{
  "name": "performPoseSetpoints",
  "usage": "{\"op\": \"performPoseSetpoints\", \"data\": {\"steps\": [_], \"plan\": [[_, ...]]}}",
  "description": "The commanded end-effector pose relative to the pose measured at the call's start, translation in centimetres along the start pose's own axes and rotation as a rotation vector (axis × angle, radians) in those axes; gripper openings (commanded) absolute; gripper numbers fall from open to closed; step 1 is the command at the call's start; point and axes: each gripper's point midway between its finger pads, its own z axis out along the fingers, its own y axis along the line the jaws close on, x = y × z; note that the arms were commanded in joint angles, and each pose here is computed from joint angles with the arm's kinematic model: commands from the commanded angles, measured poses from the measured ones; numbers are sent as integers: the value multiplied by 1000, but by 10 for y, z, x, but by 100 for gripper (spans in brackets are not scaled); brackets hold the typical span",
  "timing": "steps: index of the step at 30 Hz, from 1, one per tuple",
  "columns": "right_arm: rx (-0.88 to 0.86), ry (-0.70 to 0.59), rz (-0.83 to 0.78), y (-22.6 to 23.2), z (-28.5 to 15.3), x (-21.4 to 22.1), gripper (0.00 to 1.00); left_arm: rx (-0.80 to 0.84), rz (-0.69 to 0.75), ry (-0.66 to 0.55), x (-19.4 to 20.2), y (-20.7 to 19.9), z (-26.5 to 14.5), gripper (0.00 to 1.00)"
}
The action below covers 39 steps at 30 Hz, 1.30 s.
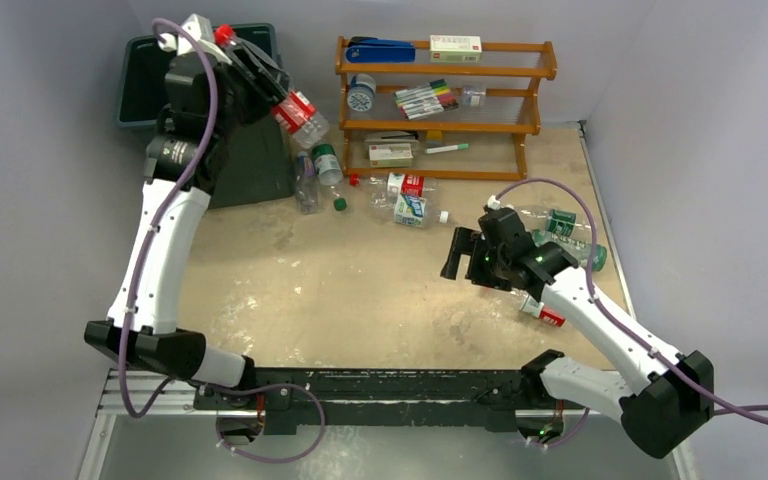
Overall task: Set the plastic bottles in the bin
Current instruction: Place the plastic bottle in the trash bin.
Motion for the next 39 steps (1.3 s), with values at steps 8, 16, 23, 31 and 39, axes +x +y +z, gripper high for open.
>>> {"op": "performPoseSetpoints", "data": {"steps": [8,16,23,31,39], "plan": [[109,-2,300,-27,-9,22,100,105,-181,-182,-107,40,27,55],[193,-59,451,-46,-29,23,100,112,-262,-253,-145,91,53,54],[216,-71,513,-46,-31,20,100,41,-272,-250,-147,135,76,56],[144,-112,499,-30,-29,2,100,-52,-261,-215,-143,179,87,67],[56,-171,349,7,-20,-55,100,-114,-246,-179,-142,201,86,77]]}}
